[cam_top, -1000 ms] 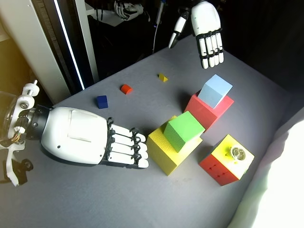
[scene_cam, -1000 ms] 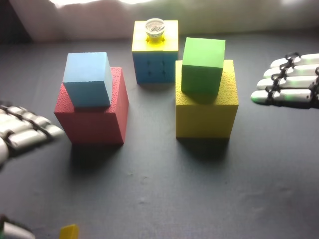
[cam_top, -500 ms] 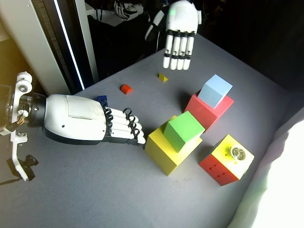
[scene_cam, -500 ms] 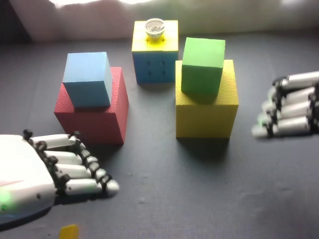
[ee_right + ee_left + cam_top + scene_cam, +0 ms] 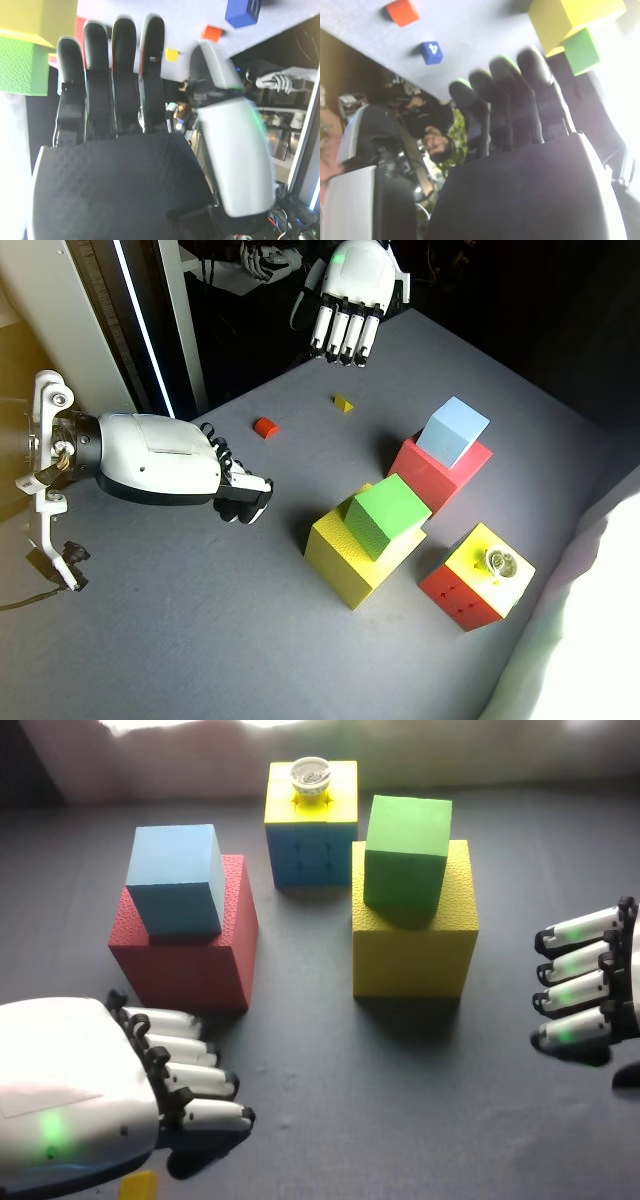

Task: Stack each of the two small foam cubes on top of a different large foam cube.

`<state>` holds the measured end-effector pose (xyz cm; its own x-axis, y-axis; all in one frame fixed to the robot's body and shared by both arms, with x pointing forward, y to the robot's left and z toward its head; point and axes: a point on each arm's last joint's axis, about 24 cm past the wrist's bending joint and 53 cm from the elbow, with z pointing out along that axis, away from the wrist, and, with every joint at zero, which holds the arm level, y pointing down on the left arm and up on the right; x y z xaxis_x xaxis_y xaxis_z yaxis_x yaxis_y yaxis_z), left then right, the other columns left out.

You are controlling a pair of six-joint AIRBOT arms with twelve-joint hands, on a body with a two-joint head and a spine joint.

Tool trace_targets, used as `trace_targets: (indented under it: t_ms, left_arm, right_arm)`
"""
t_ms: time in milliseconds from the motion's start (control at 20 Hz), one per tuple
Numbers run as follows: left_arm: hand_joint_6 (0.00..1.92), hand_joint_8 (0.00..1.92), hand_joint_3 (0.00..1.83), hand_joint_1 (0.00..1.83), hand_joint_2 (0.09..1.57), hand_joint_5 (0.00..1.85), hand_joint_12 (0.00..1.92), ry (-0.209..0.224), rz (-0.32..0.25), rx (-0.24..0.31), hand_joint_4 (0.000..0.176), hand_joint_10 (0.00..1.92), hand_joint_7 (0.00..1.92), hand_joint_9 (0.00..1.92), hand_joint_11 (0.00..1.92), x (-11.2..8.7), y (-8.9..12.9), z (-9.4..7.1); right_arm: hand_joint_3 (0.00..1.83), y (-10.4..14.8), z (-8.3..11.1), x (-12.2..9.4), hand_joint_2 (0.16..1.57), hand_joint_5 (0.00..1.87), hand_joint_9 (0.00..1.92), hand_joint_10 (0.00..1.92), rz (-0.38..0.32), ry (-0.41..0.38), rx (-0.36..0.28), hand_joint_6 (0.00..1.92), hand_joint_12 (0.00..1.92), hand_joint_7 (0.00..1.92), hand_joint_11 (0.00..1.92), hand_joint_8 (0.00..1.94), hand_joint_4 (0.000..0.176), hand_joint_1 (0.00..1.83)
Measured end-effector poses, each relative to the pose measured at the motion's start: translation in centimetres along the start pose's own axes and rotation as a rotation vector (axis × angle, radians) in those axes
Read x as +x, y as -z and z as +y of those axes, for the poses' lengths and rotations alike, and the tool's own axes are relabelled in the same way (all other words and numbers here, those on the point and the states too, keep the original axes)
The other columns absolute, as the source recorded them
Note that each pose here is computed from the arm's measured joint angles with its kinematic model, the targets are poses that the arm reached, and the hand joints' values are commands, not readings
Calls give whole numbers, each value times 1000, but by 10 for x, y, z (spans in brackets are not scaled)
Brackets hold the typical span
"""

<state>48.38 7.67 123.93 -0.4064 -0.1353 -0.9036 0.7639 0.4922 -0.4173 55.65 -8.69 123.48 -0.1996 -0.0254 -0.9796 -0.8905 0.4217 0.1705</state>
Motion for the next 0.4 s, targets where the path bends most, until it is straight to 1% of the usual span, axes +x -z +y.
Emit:
trace_targets:
  t_ms: [50,100,150,200,250,300,350,400]
  left_arm:
    - [1921,1921,14,721,1507,396,1921,-2,-4,-1,0,1921,582,608,686,-1,0,0]
    - [1921,1921,57,568,1558,592,1921,0,-13,-4,0,1921,622,633,693,-3,0,1]
    - [1921,1921,52,701,1509,435,1921,1,-18,-6,0,1921,609,624,671,-4,-1,2]
    - [1921,1921,26,746,1511,401,1921,11,-23,-7,0,1921,613,632,681,-5,-1,3]
    - [1921,1921,16,767,1510,396,1921,12,-23,-5,0,1921,603,613,648,-5,-2,2]
    - [1921,1921,12,771,1512,392,1921,14,-23,-4,0,1921,566,575,619,-5,-2,2]
    - [1891,1921,19,887,1488,432,1921,16,-25,-5,0,1921,424,542,602,-5,-2,2]
    - [1915,1902,18,904,1488,427,1921,17,-27,-6,23,1921,400,487,509,-6,-2,2]
  right_arm:
    - [2,0,3,1,1512,375,440,1811,4,12,-11,1857,1871,438,275,1836,92,472]
    - [1,0,6,1,1515,372,442,1899,5,19,-26,1908,1911,427,302,1920,87,565]
    - [0,0,9,1,1513,375,448,1917,2,20,-38,1918,1919,433,317,1937,59,613]
    - [0,0,10,1,1511,379,447,1920,1,20,-43,1920,1921,427,318,1940,38,639]
    - [0,-1,11,1,1510,383,471,1921,1,21,-45,1921,1921,452,342,1941,30,650]
    - [0,-1,11,1,1511,382,475,1921,3,23,-44,1921,1921,460,355,1941,30,646]
    - [0,-1,11,1,1510,386,502,1921,4,25,-45,1921,1921,486,403,1941,13,663]
    - [0,-1,11,2,1512,382,507,1921,6,27,-46,1921,1921,475,404,1936,0,672]
